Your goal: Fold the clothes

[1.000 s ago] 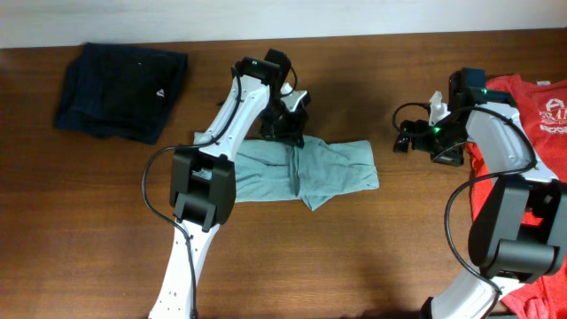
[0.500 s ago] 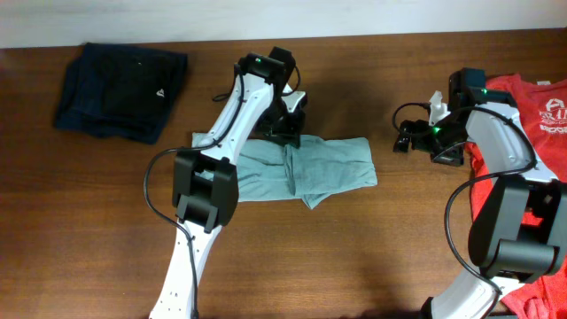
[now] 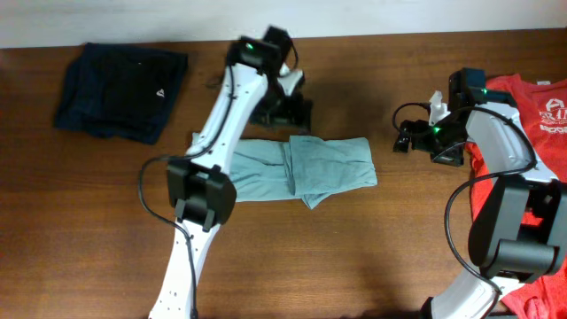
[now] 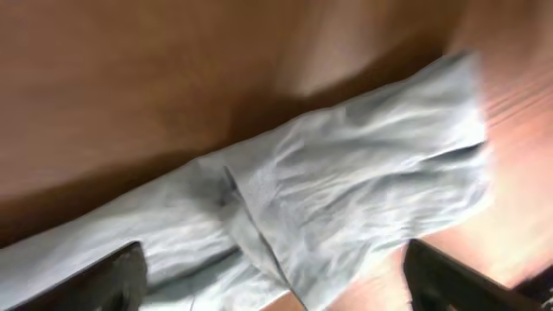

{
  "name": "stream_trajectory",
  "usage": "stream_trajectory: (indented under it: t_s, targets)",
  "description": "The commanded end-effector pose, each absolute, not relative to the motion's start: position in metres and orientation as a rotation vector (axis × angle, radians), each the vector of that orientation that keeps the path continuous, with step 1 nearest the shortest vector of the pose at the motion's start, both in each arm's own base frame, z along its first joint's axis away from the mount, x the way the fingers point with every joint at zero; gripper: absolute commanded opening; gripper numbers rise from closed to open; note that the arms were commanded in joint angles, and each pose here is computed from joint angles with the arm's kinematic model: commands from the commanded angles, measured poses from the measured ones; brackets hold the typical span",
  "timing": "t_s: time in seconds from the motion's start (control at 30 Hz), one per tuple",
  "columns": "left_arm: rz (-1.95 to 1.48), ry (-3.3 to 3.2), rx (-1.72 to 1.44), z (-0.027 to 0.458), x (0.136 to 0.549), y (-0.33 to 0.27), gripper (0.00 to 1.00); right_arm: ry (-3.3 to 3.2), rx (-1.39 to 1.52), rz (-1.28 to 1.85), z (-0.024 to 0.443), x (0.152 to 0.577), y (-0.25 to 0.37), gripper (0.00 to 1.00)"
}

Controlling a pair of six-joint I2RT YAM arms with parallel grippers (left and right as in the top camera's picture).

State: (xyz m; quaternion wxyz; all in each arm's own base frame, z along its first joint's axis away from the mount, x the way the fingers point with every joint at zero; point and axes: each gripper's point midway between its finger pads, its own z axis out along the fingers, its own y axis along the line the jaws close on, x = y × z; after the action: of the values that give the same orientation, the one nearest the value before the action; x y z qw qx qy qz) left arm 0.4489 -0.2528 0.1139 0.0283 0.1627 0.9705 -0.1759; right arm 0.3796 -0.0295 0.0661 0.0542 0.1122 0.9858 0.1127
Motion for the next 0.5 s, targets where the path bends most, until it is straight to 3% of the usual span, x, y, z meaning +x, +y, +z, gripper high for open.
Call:
stream_trajectory:
  t_s: [0.0,0.13,0.43,0.47]
  targets:
    - [-0.43,2.885,0.384,0.159,0.47,-0.224,0.99,2.963,0.342,0.334,0.075,0.386,-0.032,0.99]
    - [-0.229,2.861,0.215,0.174,0.485,-0.172,0.99,2.94,0.335,0.329,0.075,0.392,-0.033,0.99]
    - [-0.188,2.892,-0.117,0.164,0.506,-0.075,0.99,2.898,0.245,0.611,0.084,0.395,0.004,1.0]
    - [-0.185,2.89,-0.147,0.164,0.507,-0.064,0.99,2.898,0.215,0.609,0.083,0.396,0.007,0.94]
